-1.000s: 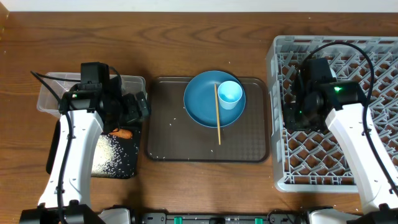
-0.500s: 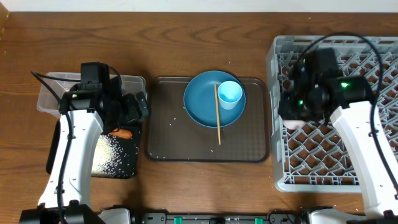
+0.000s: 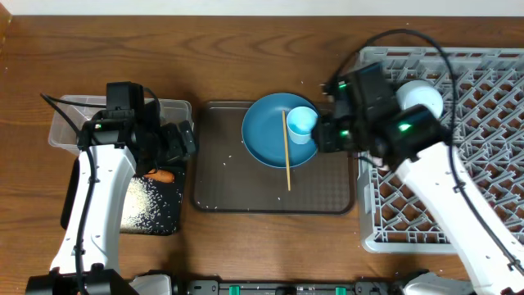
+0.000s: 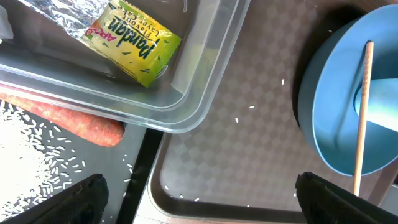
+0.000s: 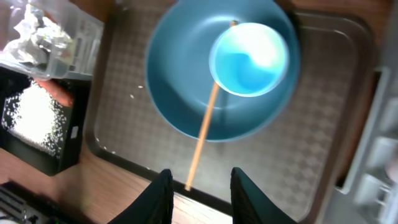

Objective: Sort waste into correct bins and load items into the dishwasher rack
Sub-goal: 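Move right gripper back to the remaining chopstick on the plate, then grasp the second chopstick with right gripper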

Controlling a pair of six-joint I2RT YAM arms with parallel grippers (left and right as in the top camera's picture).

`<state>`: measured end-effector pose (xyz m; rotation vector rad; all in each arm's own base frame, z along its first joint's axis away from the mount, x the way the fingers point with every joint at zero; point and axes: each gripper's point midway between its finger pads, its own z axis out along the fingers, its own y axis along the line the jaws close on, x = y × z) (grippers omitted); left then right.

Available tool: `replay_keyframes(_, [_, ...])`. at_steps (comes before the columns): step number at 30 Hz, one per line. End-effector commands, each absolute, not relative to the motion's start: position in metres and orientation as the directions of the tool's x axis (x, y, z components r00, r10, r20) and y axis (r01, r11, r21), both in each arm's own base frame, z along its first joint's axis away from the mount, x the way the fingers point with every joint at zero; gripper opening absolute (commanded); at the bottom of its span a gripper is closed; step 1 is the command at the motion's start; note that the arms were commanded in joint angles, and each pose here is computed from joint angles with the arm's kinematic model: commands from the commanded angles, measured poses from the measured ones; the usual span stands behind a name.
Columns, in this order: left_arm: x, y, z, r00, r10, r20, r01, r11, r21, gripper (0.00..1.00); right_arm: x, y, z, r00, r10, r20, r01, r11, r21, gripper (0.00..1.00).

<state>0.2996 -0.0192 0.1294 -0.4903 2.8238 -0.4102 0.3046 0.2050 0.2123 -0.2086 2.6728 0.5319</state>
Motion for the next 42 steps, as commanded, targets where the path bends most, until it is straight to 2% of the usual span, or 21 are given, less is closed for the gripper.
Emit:
replay_keyframes(1, [0.298,-0.017,0.127,-0.914,-0.361,-0.185,-0.296,0.905,-0.306,0.99,0.308,0.216,0.199,-0.904,-0.024,-0.426,-0.151,0.952,0.267,0.32])
replay_keyframes(9, [0.298,-0.017,0.127,-0.914,-0.361,-0.185,-0.296,0.905,-0.306,0.99,0.309,0.253,0.146,-0.910,-0.107,-0.402,-0.173,0.976,0.132,0.41])
replay_keyframes(20, [0.298,-0.018,0.127,-0.914,-0.361,-0.185,-0.296,0.905,-0.306,0.99,0.310,0.252,0.073,-0.954,-0.132,-0.271,-0.139,0.990,0.007,0.41])
replay_keyframes(42, [0.298,-0.018,0.127,-0.914,-0.361,-0.185,-0.296,0.905,-0.306,0.99,0.299,0.262,0.050,-0.966,-0.093,-0.241,-0.091,0.996,-0.021,0.32])
